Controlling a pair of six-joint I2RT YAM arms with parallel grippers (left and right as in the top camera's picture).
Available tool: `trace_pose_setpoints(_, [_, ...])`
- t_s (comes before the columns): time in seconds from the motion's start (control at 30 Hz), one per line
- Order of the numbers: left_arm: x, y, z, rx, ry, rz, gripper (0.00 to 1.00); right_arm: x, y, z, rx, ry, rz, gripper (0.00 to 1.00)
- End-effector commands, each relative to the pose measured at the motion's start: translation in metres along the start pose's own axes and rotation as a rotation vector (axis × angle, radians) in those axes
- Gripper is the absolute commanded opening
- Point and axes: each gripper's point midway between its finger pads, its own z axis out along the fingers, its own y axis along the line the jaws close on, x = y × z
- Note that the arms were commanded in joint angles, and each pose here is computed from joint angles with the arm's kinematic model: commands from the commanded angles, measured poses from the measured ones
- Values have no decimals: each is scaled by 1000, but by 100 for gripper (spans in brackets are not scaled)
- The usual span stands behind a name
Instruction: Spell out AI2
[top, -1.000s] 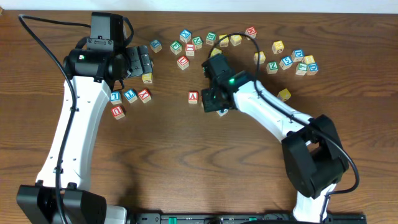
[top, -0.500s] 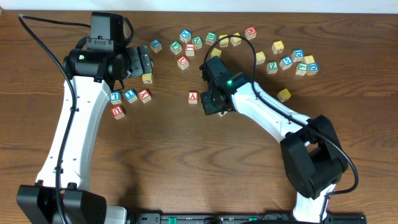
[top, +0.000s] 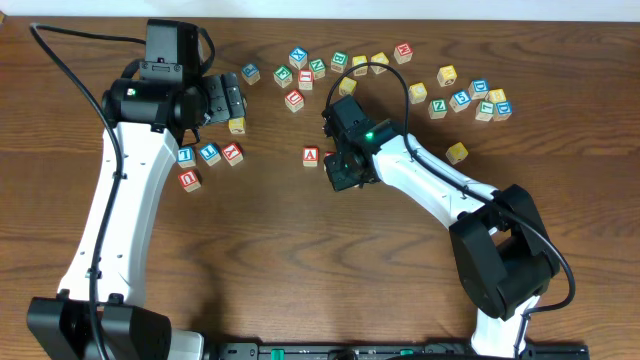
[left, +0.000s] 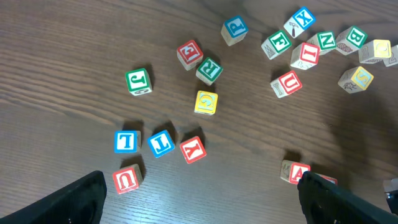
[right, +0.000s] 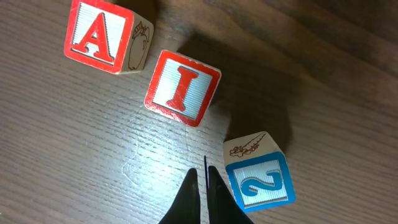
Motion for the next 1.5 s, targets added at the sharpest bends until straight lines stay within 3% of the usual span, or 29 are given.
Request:
trace_pose_setpoints(0.0, [-5,2,-7,-7,-23,6,97,1,-1,-2,5,-5,-18,1])
trace_pose_setpoints(0.9, [-5,2,-7,-7,-23,6,98,5,-21,22,26,37,1,1])
trace_pose_setpoints(1.1, [-5,2,-7,-7,-23,6,98,3,-50,19,169,13,152,1])
trace_pose_setpoints(1.47, [-5,2,-7,-7,-23,6,98,4,-80,17,206,7,376,1])
